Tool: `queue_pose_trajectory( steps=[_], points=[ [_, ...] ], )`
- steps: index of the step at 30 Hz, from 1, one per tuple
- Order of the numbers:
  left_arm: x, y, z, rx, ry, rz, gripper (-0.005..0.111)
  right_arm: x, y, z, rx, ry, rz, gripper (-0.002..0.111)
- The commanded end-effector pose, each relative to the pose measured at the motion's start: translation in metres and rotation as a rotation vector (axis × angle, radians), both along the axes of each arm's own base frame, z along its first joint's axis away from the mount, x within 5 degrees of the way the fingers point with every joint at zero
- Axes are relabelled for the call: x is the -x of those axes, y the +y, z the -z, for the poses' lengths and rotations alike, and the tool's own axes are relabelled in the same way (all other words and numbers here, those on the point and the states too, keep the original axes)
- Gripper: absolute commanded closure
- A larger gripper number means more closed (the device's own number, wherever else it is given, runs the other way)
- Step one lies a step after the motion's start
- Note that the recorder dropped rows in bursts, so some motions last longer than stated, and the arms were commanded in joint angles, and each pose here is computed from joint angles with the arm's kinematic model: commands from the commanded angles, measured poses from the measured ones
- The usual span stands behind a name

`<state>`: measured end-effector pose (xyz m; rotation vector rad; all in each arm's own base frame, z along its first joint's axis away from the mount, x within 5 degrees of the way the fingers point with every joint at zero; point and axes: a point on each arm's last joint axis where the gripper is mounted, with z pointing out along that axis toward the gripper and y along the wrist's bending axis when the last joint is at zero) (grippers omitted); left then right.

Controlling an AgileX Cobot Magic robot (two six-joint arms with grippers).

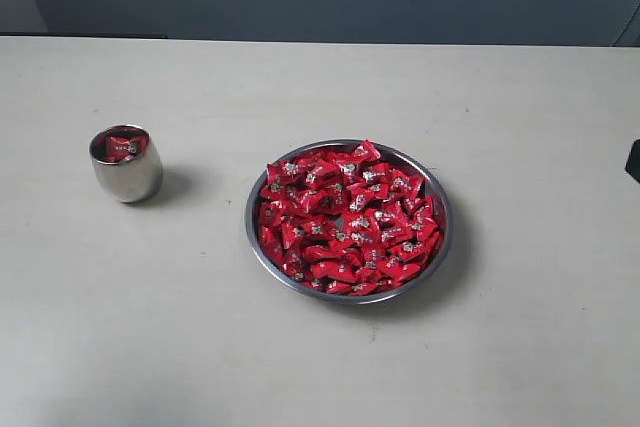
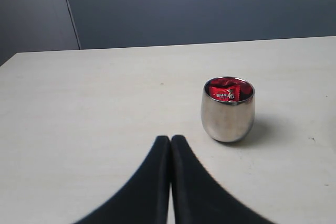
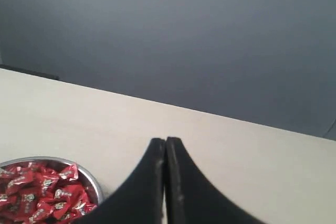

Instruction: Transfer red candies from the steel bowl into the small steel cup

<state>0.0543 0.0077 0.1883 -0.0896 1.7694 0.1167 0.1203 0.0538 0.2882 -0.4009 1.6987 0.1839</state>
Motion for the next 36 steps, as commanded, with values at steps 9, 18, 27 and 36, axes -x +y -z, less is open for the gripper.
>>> queue_pose_trajectory(
  steps=[9, 18, 27, 36],
  points=[
    [0.0, 0.0, 0.001, 0.003, -0.003, -0.001, 0.106, -0.003, 0.02, -0.038, -0.067, -0.08, -0.176, 0.109],
    [0.0, 0.0, 0.001, 0.003, -0.003, -0.001, 0.106, -0.038, 0.037, -0.024, 0.0, 0.048, -0.134, 0.109],
    [0.0, 0.0, 0.001, 0.003, -0.003, -0.001, 0.106, -0.042, 0.056, -0.022, -0.253, 0.204, -0.231, 0.109],
    [0.0, 0.0, 0.001, 0.003, -0.003, -0.001, 0.106, -0.039, 0.057, -0.026, -1.003, 0.603, -0.051, 0.109]
  ],
)
